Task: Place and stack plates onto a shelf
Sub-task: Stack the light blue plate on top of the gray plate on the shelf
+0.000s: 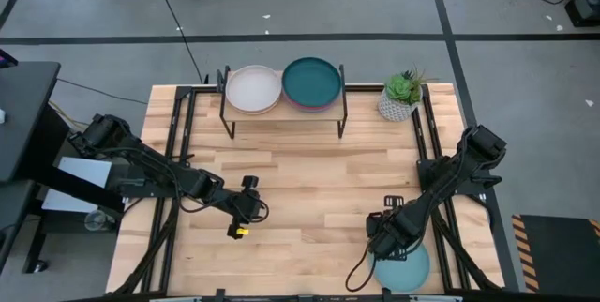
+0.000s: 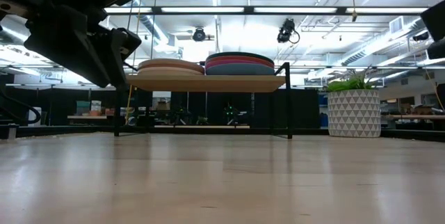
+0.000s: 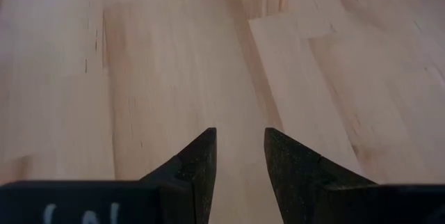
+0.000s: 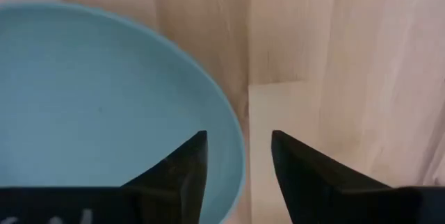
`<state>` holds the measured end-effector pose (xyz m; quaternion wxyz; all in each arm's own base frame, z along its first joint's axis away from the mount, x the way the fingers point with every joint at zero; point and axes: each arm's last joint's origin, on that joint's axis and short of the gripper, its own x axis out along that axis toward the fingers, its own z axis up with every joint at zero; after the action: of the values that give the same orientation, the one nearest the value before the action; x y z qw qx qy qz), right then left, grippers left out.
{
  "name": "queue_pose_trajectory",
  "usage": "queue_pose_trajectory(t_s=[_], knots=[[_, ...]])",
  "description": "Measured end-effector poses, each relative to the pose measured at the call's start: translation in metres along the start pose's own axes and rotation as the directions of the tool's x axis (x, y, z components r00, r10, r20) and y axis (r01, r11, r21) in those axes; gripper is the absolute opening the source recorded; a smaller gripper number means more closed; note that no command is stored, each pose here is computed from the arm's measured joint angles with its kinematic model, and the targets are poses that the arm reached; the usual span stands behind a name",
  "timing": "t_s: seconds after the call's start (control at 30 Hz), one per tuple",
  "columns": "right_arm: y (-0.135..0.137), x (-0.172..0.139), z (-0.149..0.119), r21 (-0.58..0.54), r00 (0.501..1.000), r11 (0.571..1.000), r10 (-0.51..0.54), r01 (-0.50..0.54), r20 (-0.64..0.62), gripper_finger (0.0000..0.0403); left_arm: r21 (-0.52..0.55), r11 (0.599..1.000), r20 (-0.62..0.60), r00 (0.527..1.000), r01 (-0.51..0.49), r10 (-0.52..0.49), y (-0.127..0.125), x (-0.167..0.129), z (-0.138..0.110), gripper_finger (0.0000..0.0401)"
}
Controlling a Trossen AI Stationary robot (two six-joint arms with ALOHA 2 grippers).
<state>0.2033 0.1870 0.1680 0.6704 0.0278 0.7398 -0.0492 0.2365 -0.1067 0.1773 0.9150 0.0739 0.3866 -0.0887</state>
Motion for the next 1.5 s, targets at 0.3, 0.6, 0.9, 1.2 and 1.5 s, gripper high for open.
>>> queue_pose_trajectory(t_s=[0.3, 0.6, 0.9, 1.2, 1.5], knots=[[-0.003, 0.013, -0.003, -0.039, 1.000, 0.999, -0.001, 0.001, 0.006, 0.0161, -0.002, 1.000, -0.010, 1.000, -0.001, 0.001, 0.000, 0.000, -0.001, 0.0130], [-0.007, 0.026, -0.006, -0.042, 1.000, 0.999, 0.025, -0.026, -0.019, 0.0105, -0.006, 1.000, -0.011, 1.000, -0.001, 0.001, 0.000, 0.000, -0.001, 0.0130], [-0.015, 0.025, 0.009, 0.032, 0.995, 0.995, 0.095, -0.094, -0.011, 0.0020, 0.048, 0.999, 0.125, 0.992, 0.011, -0.017, -0.003, 0.002, 0.012, 0.0130], [-0.057, 0.016, 0.044, 0.133, 0.970, 0.962, 0.243, -0.239, -0.020, 0.0012, 0.324, 0.946, 0.183, 0.983, -0.033, -0.028, -0.023, 0.028, 0.010, 0.0130], [-0.110, -0.003, 0.084, 0.218, 0.884, 0.859, 0.429, -0.463, 0.186, 0.0012, 0.431, 0.871, 0.234, 0.961, -0.236, 0.145, -0.043, 0.050, 0.026, 0.0138]])
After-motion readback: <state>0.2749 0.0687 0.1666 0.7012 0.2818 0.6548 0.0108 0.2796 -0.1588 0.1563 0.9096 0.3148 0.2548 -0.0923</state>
